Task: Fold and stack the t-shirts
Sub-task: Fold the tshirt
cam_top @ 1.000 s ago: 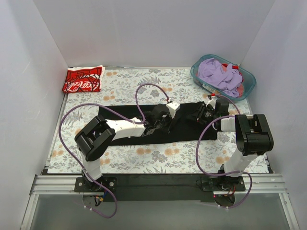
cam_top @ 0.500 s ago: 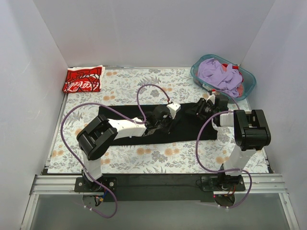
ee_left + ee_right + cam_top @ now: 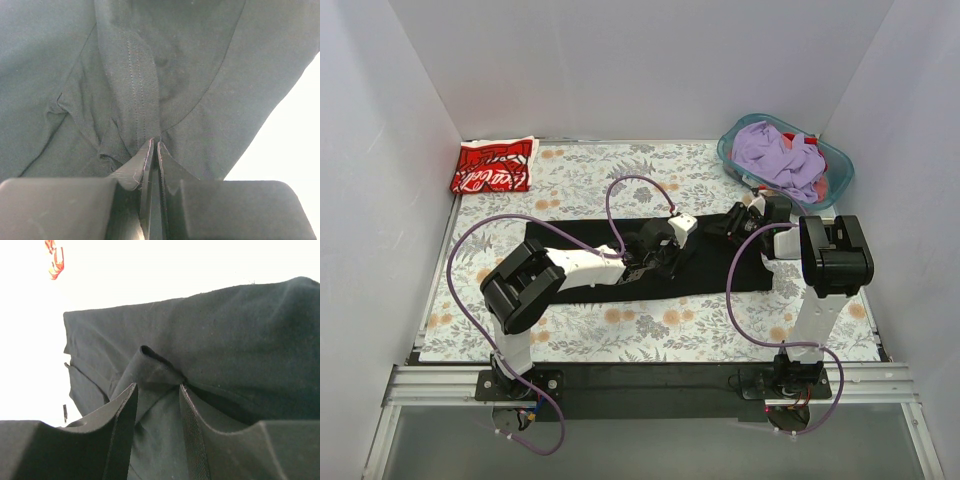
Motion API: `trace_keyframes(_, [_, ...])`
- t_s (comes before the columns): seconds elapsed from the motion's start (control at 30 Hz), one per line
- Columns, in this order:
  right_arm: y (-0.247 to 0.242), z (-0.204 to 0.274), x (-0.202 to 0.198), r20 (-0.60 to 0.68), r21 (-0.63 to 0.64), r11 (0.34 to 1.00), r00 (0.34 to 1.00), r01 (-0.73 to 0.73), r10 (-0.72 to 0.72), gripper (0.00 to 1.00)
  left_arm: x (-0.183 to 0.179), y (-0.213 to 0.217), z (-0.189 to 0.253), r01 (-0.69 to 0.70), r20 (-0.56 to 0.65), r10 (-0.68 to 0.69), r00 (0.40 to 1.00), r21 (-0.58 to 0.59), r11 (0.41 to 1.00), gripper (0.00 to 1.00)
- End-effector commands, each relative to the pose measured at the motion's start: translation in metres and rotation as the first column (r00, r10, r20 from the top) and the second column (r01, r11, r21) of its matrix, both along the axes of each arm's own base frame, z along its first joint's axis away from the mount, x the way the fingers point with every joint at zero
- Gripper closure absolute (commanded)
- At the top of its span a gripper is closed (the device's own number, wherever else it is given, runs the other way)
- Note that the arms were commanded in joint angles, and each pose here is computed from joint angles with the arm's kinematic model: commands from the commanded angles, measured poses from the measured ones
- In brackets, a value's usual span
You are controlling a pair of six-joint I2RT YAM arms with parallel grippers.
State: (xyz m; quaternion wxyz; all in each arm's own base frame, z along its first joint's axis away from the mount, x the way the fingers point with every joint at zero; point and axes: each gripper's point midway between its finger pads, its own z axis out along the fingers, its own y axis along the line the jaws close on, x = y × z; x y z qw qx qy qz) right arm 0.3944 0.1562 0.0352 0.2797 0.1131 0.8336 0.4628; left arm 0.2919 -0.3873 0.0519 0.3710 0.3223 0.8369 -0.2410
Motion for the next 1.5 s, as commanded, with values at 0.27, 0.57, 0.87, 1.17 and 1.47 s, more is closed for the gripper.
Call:
trace_keyframes(0.27, [-0.002, 0.009, 0.021, 0.068, 0.003, 1.0, 0.998, 0.018, -0.019, 0.55, 0.005, -0.007, 0.008, 0.012, 0.02, -0.012, 1.0, -0.009, 1.0, 1.0])
trace_keyframes(0.57, [-0.005, 0.015, 0.026, 0.105, -0.017, 0.999, 0.994, 0.032, -0.031, 0.64, 0.005, -0.007, 0.006, 0.015, 0.015, -0.014, 1.0, -0.005, 1.0, 1.0])
trace_keyframes(0.87, [-0.006, 0.017, 0.029, 0.136, -0.038, 0.999, 0.991, 0.028, -0.022, 0.99, 0.005, -0.005, 0.005, 0.005, 0.016, -0.005, 1.0, 0.002, 1.0, 1.0])
trace_keyframes(1.17, [-0.011, 0.043, 0.019, 0.227, -0.086, 0.996, 0.974, 0.026, -0.005, 0.99, 0.008, -0.002, 0.006, -0.012, 0.021, 0.012, 1.0, 0.016, 1.0, 1.0])
trace_keyframes(1.47, [-0.03, 0.045, 0.006, 0.199, -0.161, 0.984, 0.979, 0.07, -0.037, 0.99, 0.007, -0.001, 0.011, -0.008, 0.024, 0.008, 1.0, 0.016, 1.0, 1.0])
